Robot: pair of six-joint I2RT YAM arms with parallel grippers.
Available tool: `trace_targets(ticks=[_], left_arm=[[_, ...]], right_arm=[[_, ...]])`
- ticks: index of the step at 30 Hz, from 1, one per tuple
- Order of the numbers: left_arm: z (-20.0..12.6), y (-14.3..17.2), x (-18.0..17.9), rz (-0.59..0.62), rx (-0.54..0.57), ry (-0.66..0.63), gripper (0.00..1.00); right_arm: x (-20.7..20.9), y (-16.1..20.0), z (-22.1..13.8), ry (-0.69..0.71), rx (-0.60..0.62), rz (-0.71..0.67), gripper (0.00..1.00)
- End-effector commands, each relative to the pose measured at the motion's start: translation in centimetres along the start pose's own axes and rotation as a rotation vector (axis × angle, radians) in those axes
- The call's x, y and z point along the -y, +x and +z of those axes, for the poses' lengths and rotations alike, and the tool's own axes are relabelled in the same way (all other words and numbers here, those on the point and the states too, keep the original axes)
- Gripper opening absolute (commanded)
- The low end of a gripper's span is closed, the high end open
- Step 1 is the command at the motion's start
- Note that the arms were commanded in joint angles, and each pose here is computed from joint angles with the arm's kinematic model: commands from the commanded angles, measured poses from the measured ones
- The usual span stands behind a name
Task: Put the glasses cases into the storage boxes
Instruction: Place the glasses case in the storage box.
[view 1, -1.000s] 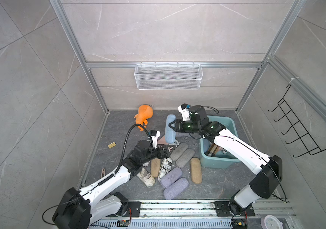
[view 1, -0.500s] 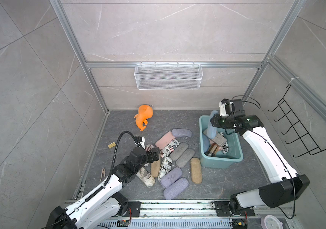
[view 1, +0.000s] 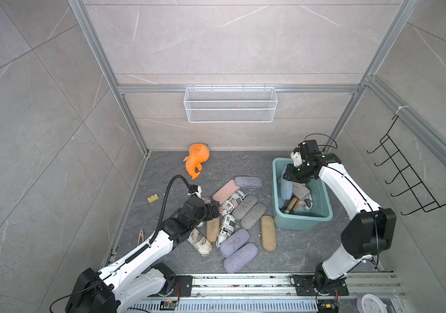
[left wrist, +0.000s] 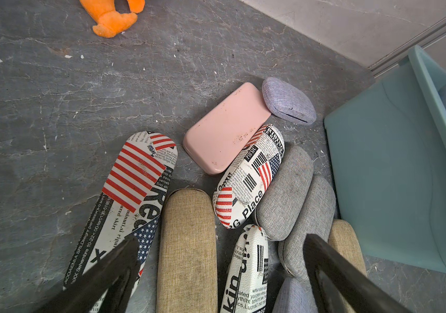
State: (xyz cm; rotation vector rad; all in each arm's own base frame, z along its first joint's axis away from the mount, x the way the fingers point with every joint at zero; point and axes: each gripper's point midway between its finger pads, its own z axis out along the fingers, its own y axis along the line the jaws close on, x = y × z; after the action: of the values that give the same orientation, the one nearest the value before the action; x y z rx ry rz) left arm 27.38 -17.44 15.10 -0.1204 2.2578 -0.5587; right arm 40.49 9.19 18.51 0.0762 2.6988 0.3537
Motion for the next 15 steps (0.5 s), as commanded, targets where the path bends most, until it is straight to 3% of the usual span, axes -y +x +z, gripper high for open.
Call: trace_targets(ticks=[1,4,10,12,15], left_arm=[[-0.5,-0.5,0.2,-0.027,0.010,0.009,0.96],[-0.9,-0.4,-0.2,-0.041,0.027,0.009,0.95],[-1.2,-0.2,-0.4,-0.054,0.032,0.013,0.95],[-1.3,-0.1,-0.4,-0.053,0.026,0.012,0.95],[-1.5,-0.3,-0.2,-0.046,0.024,0.016,0.95]], right_arm=[[-1.6,-1.2,0.1,-0.075,0.014,-0.015,0.34],[-1.5,-0.9,1.4,-0.083,-0.005,-0.008,0.37],[-1.6,-0.7,2.6,-0.093,-0.019,0.004,0.51],[-1.6,-0.9,2.4,-0.087,-0.005,0.010,0.57],[-1.8,-1.4,1.0,-0.079,0.035,0.004,0.58]])
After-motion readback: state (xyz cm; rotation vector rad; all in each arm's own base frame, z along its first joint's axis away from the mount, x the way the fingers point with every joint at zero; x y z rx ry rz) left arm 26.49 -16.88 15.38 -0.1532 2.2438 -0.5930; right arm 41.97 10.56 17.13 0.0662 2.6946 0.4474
